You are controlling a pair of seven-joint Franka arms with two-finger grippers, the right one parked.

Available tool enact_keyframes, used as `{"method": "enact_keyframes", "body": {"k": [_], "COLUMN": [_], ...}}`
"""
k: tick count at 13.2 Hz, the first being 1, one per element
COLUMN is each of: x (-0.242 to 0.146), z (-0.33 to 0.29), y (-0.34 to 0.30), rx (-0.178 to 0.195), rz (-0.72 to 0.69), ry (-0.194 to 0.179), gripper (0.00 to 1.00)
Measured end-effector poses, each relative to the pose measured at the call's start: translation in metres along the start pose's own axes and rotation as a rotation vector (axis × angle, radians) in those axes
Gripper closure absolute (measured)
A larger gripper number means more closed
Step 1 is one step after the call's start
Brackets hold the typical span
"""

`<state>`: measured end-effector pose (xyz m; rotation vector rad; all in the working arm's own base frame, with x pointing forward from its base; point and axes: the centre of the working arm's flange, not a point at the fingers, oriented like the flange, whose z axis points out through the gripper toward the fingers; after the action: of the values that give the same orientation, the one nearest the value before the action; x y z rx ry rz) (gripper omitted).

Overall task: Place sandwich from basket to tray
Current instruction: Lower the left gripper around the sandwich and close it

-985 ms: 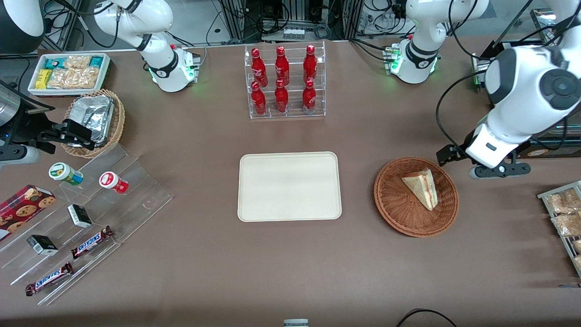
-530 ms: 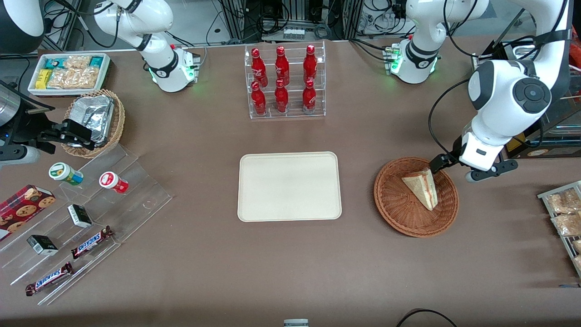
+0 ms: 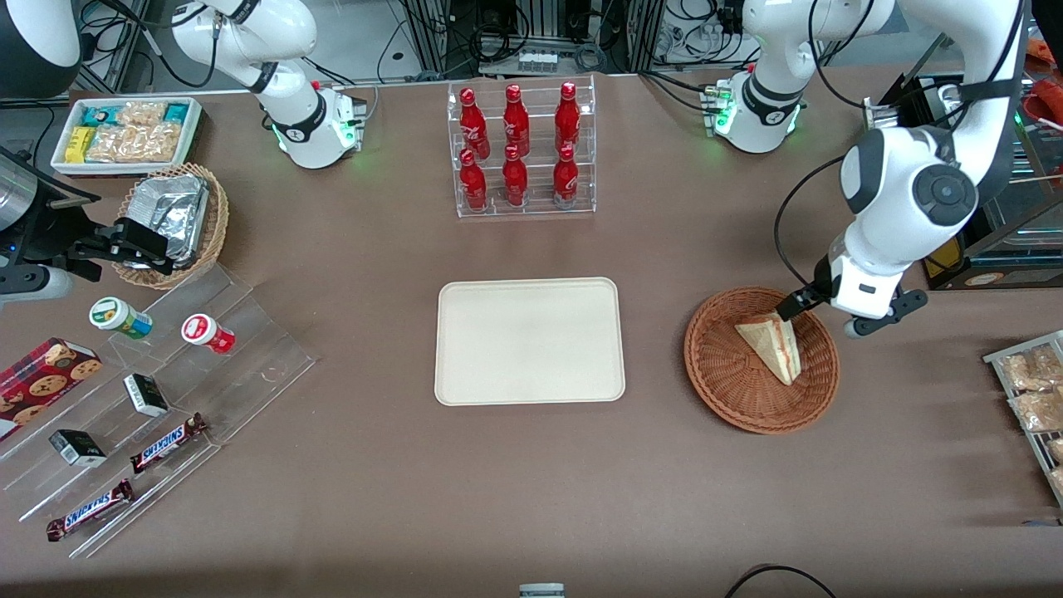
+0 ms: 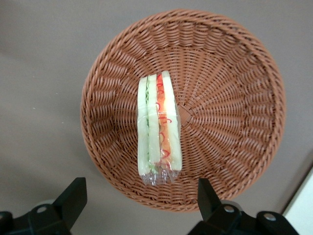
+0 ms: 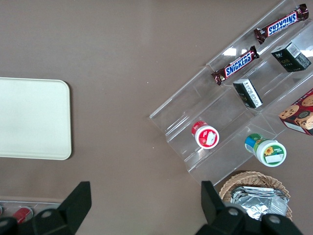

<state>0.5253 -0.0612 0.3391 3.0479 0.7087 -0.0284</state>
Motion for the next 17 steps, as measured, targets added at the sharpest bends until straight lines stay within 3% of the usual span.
{"method": "enact_keyframes", "body": {"k": [6, 11, 14, 17], "x": [0.005, -0.002, -0.005, -0.004], "z": [0.056, 0.084, 0.086, 0.082], "y": [0.002, 0.003, 0.007, 0.008], "rx": [0.003, -0.027, -0.029, -0.033], "rz": [-0.017, -0.107, -0.146, -0.147], "ry": [-0.027, 0.010, 0.008, 0.014], "gripper": [0.00, 0.04, 0.44, 0.68]}}
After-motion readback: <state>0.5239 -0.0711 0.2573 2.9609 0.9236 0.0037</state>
